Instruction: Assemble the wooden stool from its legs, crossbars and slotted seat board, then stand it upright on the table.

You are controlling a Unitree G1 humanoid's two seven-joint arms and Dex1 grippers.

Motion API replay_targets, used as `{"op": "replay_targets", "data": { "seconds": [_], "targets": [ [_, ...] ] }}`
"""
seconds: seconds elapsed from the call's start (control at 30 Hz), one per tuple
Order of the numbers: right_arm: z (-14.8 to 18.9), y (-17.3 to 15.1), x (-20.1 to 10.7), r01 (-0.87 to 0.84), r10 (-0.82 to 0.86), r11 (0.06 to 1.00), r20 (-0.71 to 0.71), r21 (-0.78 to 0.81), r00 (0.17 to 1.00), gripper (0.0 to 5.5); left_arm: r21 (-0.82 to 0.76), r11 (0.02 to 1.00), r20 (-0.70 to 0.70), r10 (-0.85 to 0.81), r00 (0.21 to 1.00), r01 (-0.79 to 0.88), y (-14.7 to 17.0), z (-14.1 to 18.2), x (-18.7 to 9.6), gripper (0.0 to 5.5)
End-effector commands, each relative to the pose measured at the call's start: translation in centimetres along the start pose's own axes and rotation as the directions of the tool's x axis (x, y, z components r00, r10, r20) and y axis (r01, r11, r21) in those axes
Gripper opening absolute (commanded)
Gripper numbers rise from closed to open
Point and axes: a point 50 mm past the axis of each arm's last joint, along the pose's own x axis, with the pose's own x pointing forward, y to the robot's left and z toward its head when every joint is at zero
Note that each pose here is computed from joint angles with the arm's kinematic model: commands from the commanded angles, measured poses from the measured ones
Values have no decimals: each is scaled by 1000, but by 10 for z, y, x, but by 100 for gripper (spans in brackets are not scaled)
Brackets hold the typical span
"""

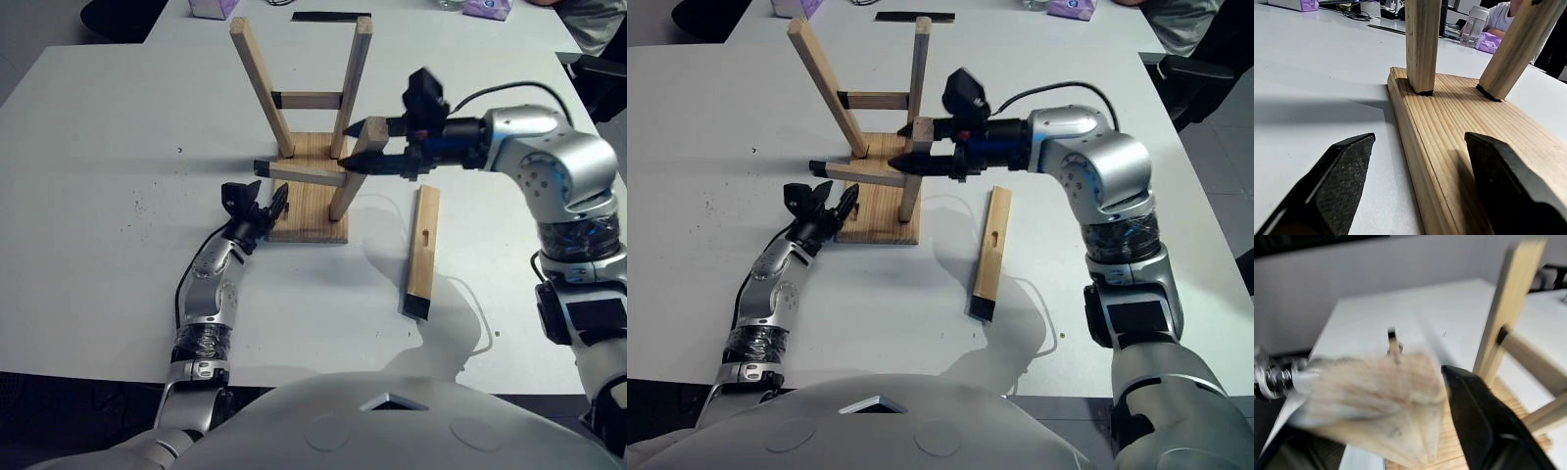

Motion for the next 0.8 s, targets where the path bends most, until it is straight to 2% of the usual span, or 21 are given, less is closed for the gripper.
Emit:
{"op": "replay_targets", "data": {
  "seconds": [0.03,0.17,0.23,0.33,0.47,0.53,0.67,0.8],
  "targets": [
    [16,8,-40,89,-89,996,57,-4,994,334,1,997,-72,76,994,-77,16,-13,-11,341],
    [11,19,-84,191,-191,981,33,-9,981,334,-41,978,7,206,979,-205,34,-3,-31,341],
    [-12,24,-93,233,-237,971,-109,-47,966,334,-98,950,60,302,951,-296,42,5,-47,341],
    [-66,52,-78,138,-152,988,-343,-63,927,334,-204,898,104,417,903,-391,46,14,-70,341],
    [-112,81,-41,83,-114,993,-444,-89,889,334,-248,889,118,422,899,-385,38,27,-73,341],
    [-123,89,-32,71,-117,991,-469,-113,875,334,-254,891,112,413,904,-375,35,31,-71,341],
    [-141,95,-37,-17,-51,994,-582,-112,811,334,-238,894,43,400,915,-380,30,21,-72,341],
    [-151,86,-66,-38,-60,991,-681,-128,730,334,-246,890,33,403,915,-384,26,15,-69,341]
  ]
}}
